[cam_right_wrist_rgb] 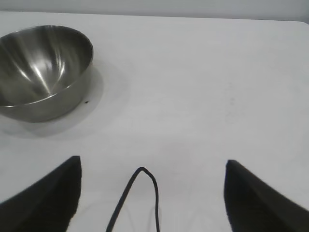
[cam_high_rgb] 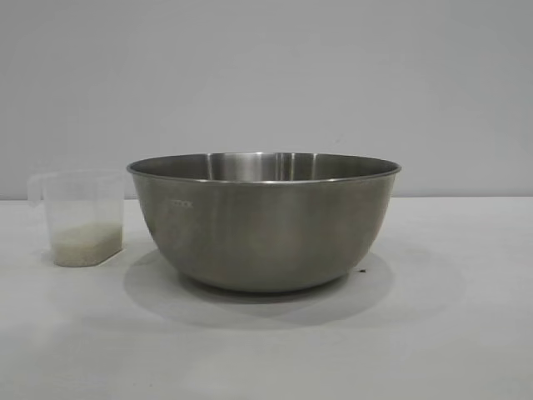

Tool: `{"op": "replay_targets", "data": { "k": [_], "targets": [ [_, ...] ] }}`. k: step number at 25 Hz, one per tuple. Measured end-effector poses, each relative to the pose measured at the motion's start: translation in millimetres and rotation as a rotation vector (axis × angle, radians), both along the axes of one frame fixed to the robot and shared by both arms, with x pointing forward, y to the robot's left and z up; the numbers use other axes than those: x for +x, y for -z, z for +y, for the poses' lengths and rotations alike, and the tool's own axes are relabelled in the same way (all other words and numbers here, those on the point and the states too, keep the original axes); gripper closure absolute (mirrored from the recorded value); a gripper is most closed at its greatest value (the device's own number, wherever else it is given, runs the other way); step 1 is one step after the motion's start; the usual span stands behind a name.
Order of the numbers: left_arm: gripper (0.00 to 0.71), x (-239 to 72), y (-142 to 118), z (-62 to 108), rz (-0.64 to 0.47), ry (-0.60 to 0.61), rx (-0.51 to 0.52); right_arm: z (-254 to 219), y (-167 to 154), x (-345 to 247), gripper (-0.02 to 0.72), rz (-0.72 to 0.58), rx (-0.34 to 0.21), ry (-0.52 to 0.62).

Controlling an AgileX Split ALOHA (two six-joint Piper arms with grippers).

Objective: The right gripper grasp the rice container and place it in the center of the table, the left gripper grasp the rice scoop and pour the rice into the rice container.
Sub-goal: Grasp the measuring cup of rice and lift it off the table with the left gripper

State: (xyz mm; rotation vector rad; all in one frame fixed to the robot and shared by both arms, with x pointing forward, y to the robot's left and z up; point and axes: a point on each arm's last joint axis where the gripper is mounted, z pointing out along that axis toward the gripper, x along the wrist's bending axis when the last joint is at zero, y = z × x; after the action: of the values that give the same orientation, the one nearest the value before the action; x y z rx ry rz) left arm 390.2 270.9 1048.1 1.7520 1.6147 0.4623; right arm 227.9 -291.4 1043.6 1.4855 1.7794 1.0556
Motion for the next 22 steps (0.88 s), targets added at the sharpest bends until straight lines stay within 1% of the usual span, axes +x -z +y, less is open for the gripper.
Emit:
{"op": "replay_targets", "data": {
  "k": [1,4,5,6,10,15,20,21,22],
  "targets": [
    [0.257,0.2,5.8,0.9,-0.009,-0.012,0.001,0.0,0.0,0.0,0.149,0.0,0.0,0.0],
    [0.257,3.7,16.3,4.3,-0.089,-0.06,0.002,0.0,0.0,0.0,0.149,0.0,0.0,0.0],
    [0.306,4.1,19.3,5.1,-0.107,-0.074,-0.001,0.0,0.0,0.0,0.149,0.0,0.0,0.0],
    [0.315,5.5,20.0,6.2,-0.138,-0.089,-0.002,0.0,0.0,0.0,0.149,0.0,0.0,0.0],
    [0.308,7.7,24.6,9.6,-0.221,-0.118,0.016,0.0,0.0,0.0,0.149,0.0,0.0,0.0],
    [0.308,10.2,24.8,10.7,-0.25,-0.128,0.024,0.0,0.0,0.0,0.149,0.0,0.0,0.0],
    [0.308,19.1,30.5,11.4,-0.24,-0.141,0.033,0.0,0.0,0.0,0.149,0.0,0.0,0.0],
    [0.357,21.2,31.5,10.8,-0.242,-0.142,0.033,0.0,0.0,0.0,0.149,0.0,0.0,0.0],
    [0.357,23.8,33.4,9.3,-0.24,-0.137,0.035,0.0,0.0,0.0,0.149,0.0,0.0,0.0]
  ]
}}
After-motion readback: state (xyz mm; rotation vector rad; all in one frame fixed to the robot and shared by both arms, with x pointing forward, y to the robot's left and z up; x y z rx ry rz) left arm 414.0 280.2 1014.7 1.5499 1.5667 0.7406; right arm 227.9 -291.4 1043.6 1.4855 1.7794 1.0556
